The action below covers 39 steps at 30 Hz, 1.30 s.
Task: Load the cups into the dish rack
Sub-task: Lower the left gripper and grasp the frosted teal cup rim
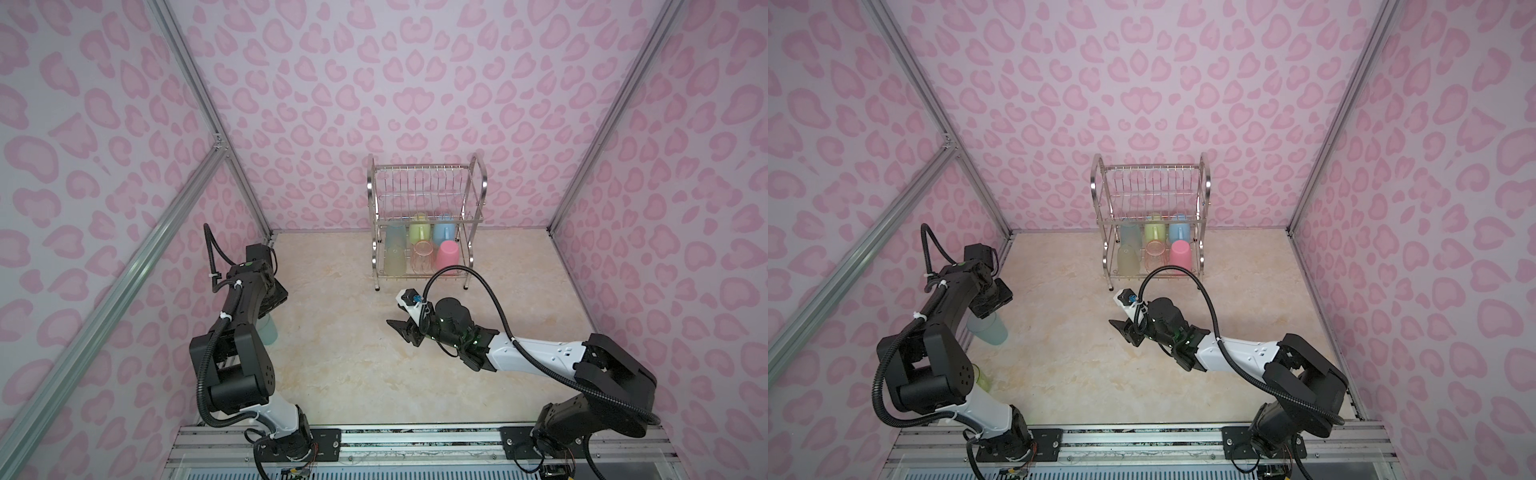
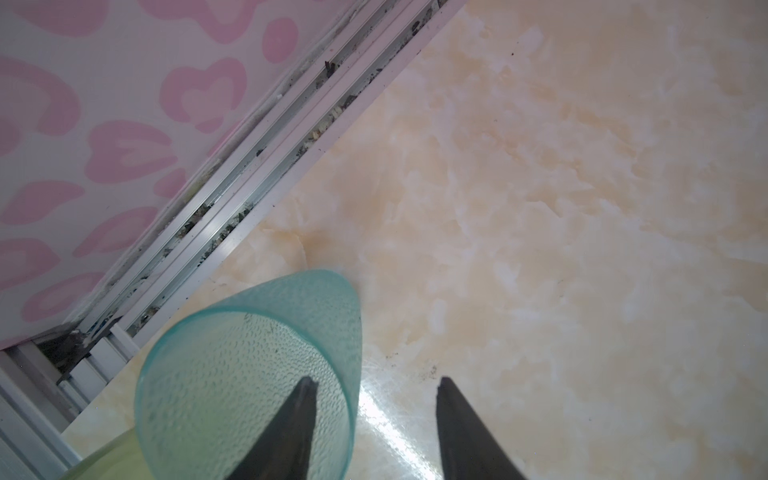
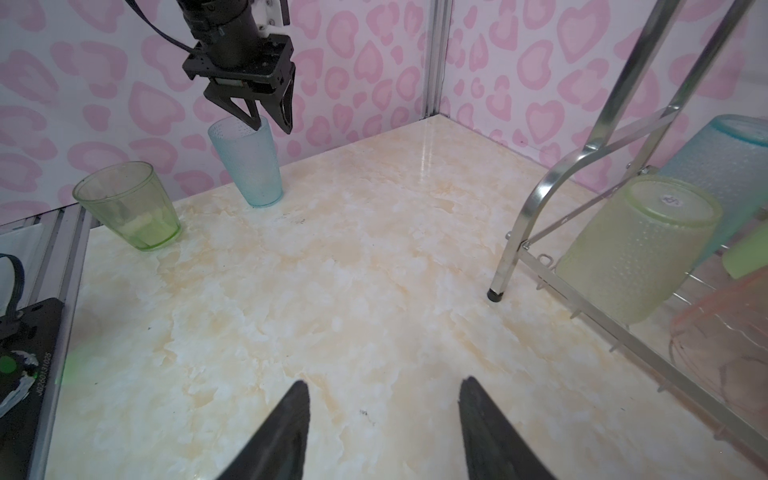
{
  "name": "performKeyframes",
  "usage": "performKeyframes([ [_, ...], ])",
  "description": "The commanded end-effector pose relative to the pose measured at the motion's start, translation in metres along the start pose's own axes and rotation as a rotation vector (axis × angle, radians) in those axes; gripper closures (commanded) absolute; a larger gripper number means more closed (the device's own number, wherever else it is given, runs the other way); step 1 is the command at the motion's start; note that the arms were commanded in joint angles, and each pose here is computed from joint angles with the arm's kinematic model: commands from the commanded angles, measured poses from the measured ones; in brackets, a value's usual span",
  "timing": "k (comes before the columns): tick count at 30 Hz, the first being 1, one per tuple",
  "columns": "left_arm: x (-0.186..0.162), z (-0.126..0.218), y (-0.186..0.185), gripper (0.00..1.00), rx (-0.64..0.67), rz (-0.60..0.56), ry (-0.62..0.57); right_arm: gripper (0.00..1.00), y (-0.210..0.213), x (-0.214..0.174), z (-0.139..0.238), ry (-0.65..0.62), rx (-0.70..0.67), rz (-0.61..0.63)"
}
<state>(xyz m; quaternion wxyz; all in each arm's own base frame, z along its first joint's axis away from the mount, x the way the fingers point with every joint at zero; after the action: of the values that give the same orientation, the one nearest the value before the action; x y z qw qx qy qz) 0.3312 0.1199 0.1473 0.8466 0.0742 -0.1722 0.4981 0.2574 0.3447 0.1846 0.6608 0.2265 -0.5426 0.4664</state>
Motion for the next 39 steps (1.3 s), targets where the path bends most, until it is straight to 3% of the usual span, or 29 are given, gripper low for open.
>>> performKeyframes([
  [1,0.005,-0.004,-0.002,0.54,-0.002,-0.003,-0.014,0.43,0.0,-0.003,-0.001,0.01,-0.004,0.005],
  [7,0.002,-0.009,0.0,0.63,0.004,-0.002,-0.009,0.43,0.001,-0.006,-0.003,0.014,0.0,-0.003],
  [11,-0.001,-0.013,0.001,0.63,0.008,-0.002,0.002,0.43,0.001,-0.006,-0.003,0.014,-0.002,-0.005],
  [13,-0.002,-0.014,0.002,0.7,0.009,-0.002,0.004,0.43,0.001,-0.007,-0.003,0.016,-0.003,-0.005],
  [24,-0.007,-0.02,0.003,0.88,0.014,-0.009,0.021,0.43,-0.002,-0.009,-0.004,0.026,-0.02,-0.004],
  [39,-0.015,-0.008,-0.012,0.96,-0.092,-0.025,0.043,0.42,-0.006,-0.013,-0.007,0.03,-0.03,-0.03],
])
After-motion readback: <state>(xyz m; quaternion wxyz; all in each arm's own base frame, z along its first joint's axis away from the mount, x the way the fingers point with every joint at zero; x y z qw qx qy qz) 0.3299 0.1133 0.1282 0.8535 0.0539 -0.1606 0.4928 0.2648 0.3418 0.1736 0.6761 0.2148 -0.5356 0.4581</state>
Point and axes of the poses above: each gripper's point midway between its finger pads, its own z axis back along the fingers, its own y axis along the line the jaws close on, x = y × z, the point moved 3 cm from there along z, back along the fingers, and after that the axes turned 14 degrees about z, right-handed, at the moved point
